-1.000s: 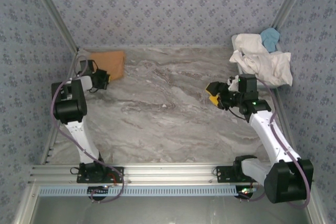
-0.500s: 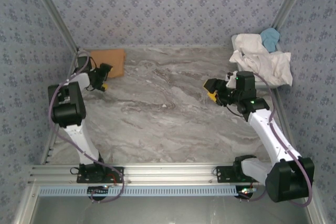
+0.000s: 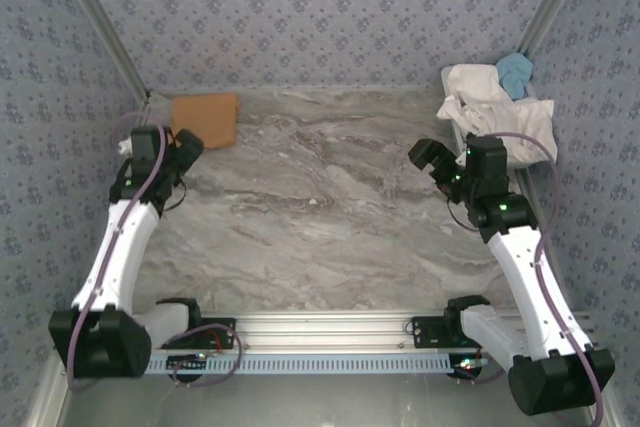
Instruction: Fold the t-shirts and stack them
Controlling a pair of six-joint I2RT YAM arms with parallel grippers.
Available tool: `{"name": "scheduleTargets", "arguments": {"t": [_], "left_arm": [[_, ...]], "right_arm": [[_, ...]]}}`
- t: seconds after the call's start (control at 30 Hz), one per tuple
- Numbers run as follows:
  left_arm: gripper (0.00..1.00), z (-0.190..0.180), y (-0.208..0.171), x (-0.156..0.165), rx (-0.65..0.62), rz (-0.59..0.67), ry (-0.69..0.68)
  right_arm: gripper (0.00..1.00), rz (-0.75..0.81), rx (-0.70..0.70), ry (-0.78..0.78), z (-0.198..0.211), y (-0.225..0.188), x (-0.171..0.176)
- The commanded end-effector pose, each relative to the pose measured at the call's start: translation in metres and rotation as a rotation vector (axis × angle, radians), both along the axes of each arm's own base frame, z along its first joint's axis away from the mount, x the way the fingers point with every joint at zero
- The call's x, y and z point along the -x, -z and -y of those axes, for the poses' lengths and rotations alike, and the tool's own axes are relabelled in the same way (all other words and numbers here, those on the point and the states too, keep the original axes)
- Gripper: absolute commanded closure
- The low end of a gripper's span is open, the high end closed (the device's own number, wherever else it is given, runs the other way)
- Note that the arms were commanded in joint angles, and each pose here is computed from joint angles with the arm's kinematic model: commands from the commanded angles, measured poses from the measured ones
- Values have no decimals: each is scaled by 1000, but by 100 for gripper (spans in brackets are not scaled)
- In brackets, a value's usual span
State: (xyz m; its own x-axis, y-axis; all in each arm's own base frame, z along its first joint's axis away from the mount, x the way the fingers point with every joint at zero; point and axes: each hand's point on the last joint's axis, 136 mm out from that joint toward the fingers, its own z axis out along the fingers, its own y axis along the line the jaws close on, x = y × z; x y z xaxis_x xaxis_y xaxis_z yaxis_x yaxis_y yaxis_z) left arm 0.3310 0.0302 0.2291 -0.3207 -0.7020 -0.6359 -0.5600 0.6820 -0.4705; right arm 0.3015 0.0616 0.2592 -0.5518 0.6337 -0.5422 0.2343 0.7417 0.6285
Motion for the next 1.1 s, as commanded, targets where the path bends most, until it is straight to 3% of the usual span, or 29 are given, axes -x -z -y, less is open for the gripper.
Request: {"name": "scheduleTargets", "arguments": {"t": [0.0, 0.1, 0.23, 0.37, 0.47, 0.63, 0.77, 0.97, 1.0, 1.07], "left_arm": [[2, -50, 13, 50, -351, -83, -141], [2, -55, 36, 52, -514, -37, -66], [2, -36, 74, 33, -596, 2, 138], [2, -39, 105, 8, -542, 5, 164], [2, -40, 122, -15, -530, 16, 166], [2, -35, 122, -59, -542, 60, 242], [2, -29, 126, -62, -523, 76, 290], [2, -21, 127, -36, -607, 275, 244], [2, -21, 128, -40, -616, 279, 248], [2, -15, 136, -50, -594, 160, 305]], "right_arm": [[0, -189, 399, 242, 79, 36, 31], [0, -114, 561, 212, 95, 61, 14], [0, 35, 742, 200, 106, 91, -7], [0, 28, 759, 114, 101, 134, -27], [0, 150, 752, 92, 93, 145, -47], [0, 189, 793, -4, 84, 153, -83], [0, 256, 750, 21, 95, 166, -88], [0, 314, 757, 49, 97, 168, -76], [0, 309, 755, 49, 97, 169, -74], [0, 308, 754, 45, 97, 169, -76]]}}
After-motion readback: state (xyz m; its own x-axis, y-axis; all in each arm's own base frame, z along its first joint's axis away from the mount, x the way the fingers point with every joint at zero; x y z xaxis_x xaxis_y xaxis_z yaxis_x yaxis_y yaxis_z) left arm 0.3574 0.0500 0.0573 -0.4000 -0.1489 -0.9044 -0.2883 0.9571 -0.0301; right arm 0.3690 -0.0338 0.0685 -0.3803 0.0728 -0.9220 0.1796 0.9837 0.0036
